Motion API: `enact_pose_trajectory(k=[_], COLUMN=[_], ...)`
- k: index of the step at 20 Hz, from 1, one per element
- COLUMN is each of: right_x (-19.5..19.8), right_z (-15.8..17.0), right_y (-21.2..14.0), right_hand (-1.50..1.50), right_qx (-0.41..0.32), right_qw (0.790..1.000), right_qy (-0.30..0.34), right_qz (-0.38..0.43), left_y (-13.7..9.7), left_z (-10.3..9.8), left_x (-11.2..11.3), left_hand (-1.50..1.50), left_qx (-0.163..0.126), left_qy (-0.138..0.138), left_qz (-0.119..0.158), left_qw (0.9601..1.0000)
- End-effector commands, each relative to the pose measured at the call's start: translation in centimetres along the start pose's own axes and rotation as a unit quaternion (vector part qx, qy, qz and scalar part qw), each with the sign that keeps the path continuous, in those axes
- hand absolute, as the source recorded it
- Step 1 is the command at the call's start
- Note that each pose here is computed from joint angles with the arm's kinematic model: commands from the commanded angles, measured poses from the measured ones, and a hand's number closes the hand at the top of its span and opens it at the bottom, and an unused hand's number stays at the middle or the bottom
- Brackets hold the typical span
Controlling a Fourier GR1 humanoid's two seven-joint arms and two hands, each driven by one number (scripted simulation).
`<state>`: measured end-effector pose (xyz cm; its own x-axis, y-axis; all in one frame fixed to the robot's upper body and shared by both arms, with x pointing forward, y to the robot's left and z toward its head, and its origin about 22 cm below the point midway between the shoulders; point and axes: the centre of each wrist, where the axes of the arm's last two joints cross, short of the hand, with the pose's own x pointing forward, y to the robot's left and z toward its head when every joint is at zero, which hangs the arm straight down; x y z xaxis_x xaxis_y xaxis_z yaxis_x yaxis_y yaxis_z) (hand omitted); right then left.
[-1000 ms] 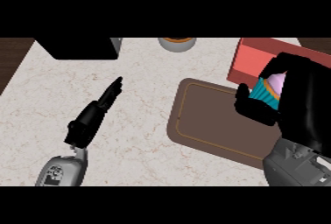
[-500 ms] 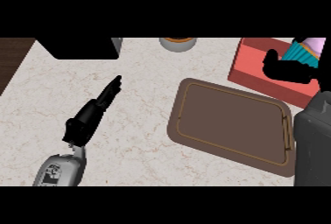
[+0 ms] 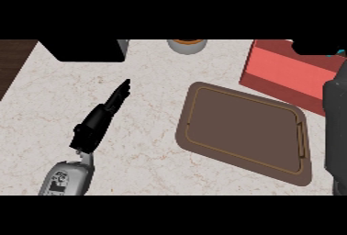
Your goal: Pick the cupcake from the tray and place it in the cardboard box
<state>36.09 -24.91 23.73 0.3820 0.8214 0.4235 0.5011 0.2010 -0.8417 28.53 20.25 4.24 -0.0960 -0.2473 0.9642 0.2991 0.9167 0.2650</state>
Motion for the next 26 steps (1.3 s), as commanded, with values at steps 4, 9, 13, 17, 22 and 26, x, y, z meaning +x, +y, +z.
enact_pose_trajectory(k=[4, 9, 13, 17, 22, 26], right_x=[-3.0, -3.6, -6.0, -10.0, -10.1, -10.5], right_z=[-4.3, -5.0, -4.7, -5.4, -6.5, -6.1], right_y=[3.5, 7.4, 9.3, 10.8, 11.8, 12.0], right_hand=[1.50, 1.50, 1.50, -1.50, -1.50, -1.50], right_qx=[0.006, 0.029, 0.057, 0.086, 0.104, 0.042], right_qw=[0.999, 0.996, 0.996, 0.988, 0.986, 0.981], right_qy=[0.009, 0.024, 0.043, 0.122, 0.109, 0.104], right_qz=[0.048, 0.082, 0.062, -0.036, -0.064, -0.160], left_y=[2.2, -1.1, 1.6, -0.8, -0.2, -0.7], left_z=[0.2, -0.1, 0.5, 0.5, 0.3, 1.0], left_x=[-0.5, 1.1, -0.1, -0.7, -1.1, -0.8], left_hand=[0.00, 0.00, 0.00, 0.00, 0.00, 0.00], left_qx=[-0.005, 0.000, 0.002, -0.001, -0.013, -0.011], left_qy=[-0.001, -0.004, -0.002, 0.002, -0.004, -0.009], left_qz=[0.002, 0.006, -0.003, -0.006, -0.001, 0.008], left_qw=[1.0000, 1.0000, 1.0000, 1.0000, 0.9999, 0.9999])
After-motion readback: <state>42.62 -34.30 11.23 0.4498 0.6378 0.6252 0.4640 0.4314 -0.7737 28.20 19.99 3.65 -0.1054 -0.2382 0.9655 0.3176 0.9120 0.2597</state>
